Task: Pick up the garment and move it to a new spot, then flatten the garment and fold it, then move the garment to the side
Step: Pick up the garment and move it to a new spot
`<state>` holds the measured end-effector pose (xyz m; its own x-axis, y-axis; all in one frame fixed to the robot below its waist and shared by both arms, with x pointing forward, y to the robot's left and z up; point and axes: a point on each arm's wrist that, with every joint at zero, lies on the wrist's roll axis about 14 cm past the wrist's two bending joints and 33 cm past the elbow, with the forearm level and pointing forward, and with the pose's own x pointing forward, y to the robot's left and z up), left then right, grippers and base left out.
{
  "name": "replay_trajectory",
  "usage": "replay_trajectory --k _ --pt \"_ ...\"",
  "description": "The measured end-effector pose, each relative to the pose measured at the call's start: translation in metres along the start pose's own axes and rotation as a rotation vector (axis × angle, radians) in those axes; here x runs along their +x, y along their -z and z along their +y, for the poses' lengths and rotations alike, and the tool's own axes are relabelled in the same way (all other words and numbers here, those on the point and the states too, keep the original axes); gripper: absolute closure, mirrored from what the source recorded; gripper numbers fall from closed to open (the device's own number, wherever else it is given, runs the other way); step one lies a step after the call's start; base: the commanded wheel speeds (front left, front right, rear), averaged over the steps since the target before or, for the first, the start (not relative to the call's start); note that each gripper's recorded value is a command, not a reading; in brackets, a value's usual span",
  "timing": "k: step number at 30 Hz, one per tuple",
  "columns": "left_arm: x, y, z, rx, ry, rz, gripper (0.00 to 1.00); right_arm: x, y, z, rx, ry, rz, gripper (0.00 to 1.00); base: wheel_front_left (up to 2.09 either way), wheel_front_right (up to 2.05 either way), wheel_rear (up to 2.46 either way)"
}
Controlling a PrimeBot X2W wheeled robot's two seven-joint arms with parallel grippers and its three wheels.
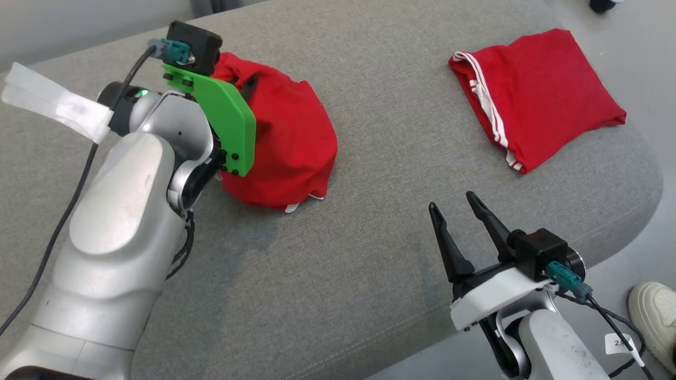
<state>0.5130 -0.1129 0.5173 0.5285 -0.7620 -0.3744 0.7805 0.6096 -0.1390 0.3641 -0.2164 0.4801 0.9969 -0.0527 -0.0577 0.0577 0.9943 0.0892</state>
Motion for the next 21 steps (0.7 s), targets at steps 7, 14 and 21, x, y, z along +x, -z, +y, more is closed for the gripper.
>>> replay_trajectory --k 7,14,21 --pt "0.031 0.005 0.034 0.001 -0.103 -0.113 0.0 0.005 0.013 -0.011 -0.006 0.032 0.034 0.0 0.0 0.0 0.0" --pt "0.034 0.029 0.05 -0.053 -0.141 -0.099 0.0 0.011 0.024 -0.012 -0.013 0.031 0.062 0.0 0.0 0.0 0.0" --pt "0.004 0.036 0.069 -0.053 -0.206 -0.127 0.0 0.024 0.023 0.003 -0.02 -0.018 0.054 0.0 0.0 0.0 0.0"
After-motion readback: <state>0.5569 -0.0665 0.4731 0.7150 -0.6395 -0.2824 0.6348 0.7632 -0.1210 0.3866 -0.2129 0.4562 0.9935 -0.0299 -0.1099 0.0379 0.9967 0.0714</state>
